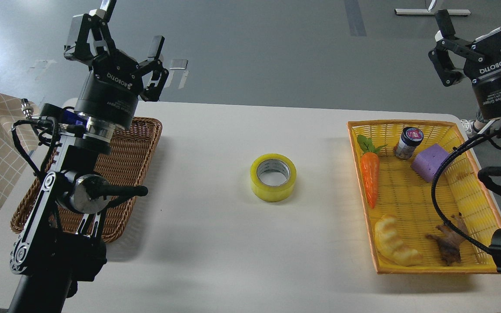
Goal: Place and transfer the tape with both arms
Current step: 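Reach the left gripper toward the tape roll on the table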
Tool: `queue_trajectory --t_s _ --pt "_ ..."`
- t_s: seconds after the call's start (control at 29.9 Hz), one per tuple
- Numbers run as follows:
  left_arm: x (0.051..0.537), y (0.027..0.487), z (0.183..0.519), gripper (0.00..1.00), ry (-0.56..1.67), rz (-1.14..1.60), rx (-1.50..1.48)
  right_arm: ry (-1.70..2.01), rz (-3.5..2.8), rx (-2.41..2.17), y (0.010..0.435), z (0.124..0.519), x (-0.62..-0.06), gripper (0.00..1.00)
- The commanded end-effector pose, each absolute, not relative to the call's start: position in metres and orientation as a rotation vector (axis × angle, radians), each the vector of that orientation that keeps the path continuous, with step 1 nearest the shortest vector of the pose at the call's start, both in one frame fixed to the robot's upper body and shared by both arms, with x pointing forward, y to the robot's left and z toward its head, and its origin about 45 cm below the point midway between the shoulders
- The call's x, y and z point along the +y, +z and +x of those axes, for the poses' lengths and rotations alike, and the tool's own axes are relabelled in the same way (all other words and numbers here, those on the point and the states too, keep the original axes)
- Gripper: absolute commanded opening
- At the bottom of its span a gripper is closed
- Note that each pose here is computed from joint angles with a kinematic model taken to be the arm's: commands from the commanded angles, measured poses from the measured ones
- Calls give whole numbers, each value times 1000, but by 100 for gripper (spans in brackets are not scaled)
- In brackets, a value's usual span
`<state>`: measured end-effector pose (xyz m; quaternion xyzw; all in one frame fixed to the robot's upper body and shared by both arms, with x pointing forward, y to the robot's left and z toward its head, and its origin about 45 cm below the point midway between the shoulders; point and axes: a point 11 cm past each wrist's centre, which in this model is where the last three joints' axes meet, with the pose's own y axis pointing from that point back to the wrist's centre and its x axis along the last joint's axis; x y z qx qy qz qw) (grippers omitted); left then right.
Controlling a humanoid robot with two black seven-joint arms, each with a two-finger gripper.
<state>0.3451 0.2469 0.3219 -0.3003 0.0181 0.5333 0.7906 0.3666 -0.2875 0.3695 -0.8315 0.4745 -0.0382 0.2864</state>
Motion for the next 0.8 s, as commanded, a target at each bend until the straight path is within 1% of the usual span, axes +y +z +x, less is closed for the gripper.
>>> queue_trajectory --t_s 0.0,0.17,0.27,0.37,0.43,0.47,0.6,0.77 --pt "244 316 335 98 1058 -701 92 -95 -2235 1269 367 367 -286 100" --pt "238 311 332 98 1039 -700 117 -91 -2240 1280 365 369 -288 100" --pt "220 307 332 98 1009 -673 139 -84 -2243 1283 363 370 -288 100" --pt "221 306 340 98 1114 -623 129 -84 -2243 1283 363 370 -288 100" --pt "204 317 347 98 1161 -564 84 -86 -2243 1281 364 370 -287 100" --pt "184 320 350 98 1164 -498 45 -89 -2242 1281 365 370 -288 100" --pt "144 323 350 98 1156 -344 -94 -87 -2243 1284 364 370 -288 100" --pt "121 315 354 98 1167 -166 -234 -87 -2237 1283 365 369 -289 100"
